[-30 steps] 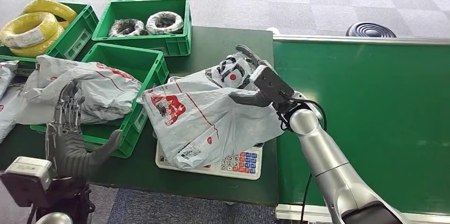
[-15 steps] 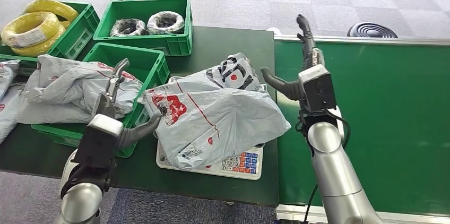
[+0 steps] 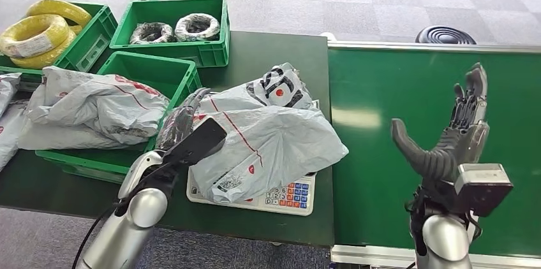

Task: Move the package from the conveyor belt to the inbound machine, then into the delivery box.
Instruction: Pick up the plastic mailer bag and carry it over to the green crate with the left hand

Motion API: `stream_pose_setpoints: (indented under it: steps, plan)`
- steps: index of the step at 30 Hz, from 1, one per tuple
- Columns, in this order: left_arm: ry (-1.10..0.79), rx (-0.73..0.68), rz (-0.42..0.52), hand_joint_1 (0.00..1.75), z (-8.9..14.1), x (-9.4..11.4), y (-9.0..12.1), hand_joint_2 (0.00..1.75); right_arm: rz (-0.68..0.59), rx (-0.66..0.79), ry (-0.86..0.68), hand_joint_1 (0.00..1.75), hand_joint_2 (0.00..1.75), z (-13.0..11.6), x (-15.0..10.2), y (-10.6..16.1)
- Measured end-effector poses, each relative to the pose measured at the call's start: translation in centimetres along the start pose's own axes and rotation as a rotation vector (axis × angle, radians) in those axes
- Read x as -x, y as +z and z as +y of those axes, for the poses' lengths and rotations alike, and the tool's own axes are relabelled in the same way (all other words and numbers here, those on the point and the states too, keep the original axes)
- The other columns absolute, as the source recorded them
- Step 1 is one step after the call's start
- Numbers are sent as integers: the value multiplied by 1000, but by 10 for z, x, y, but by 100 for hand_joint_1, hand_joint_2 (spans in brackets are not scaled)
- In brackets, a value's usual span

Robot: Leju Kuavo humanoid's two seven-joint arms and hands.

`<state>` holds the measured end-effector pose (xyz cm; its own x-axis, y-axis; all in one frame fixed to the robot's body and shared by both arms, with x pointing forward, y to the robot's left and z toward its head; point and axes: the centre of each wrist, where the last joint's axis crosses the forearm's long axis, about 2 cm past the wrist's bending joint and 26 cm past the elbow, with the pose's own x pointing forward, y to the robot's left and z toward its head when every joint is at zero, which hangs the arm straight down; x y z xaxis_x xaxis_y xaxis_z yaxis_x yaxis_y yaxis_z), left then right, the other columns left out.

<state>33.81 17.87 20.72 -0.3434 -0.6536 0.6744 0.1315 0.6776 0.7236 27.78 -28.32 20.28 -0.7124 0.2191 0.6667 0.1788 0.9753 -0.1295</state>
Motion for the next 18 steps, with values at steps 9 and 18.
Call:
stream_pose_setpoints:
  steps: [9, 18]
  plan:
    - [-46, 85, 73, 175, -15, 14, -19, 175, 20, -14, -6, 0, 175, -5, -12, 30]
    - [-193, 175, 165, 175, -20, 26, -39, 175, 4, -84, -89, 0, 175, 24, -20, 42]
